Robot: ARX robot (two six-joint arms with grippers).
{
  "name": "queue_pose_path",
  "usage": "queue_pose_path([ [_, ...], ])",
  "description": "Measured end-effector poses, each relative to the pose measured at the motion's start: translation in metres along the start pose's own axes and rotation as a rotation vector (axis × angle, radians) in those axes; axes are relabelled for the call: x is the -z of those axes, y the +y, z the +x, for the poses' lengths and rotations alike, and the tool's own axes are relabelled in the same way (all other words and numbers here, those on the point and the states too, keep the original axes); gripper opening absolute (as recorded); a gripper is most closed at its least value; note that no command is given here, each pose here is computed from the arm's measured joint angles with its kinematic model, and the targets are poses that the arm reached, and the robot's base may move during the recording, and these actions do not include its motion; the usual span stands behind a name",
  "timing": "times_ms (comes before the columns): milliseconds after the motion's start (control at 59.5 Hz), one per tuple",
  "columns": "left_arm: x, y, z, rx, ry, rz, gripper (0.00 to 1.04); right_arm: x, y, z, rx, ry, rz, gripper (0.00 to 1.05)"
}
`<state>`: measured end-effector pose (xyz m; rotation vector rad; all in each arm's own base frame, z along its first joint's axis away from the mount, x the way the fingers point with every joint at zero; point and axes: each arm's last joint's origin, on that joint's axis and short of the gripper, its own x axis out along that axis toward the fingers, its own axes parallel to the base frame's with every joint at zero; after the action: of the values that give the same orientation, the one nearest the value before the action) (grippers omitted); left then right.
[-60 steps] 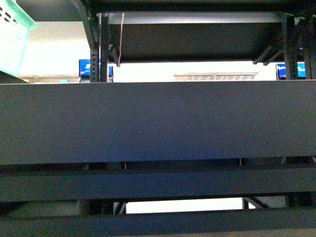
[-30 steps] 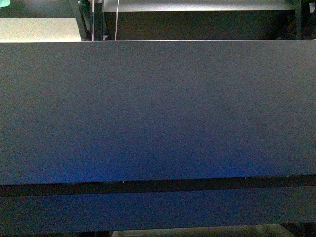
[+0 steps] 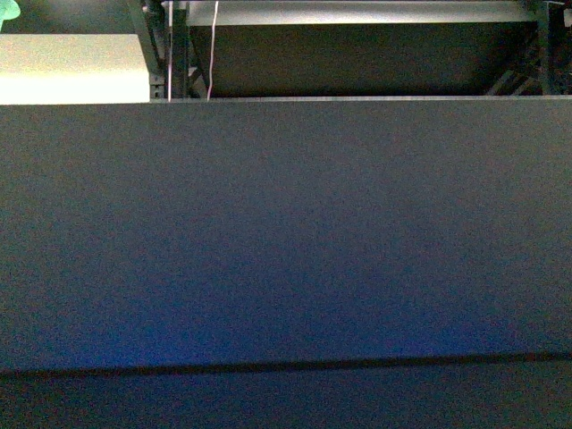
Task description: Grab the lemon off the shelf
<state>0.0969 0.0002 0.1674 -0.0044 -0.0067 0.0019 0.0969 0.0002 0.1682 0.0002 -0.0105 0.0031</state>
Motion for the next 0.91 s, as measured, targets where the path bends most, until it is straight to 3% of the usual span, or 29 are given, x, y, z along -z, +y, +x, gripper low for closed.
queue_pose_path([
  [907, 0.0, 0.0, 0.0, 0.0, 0.0, 0.0, 0.97, 0.0, 0.0, 0.0, 0.0, 0.0, 0.0, 0.97],
])
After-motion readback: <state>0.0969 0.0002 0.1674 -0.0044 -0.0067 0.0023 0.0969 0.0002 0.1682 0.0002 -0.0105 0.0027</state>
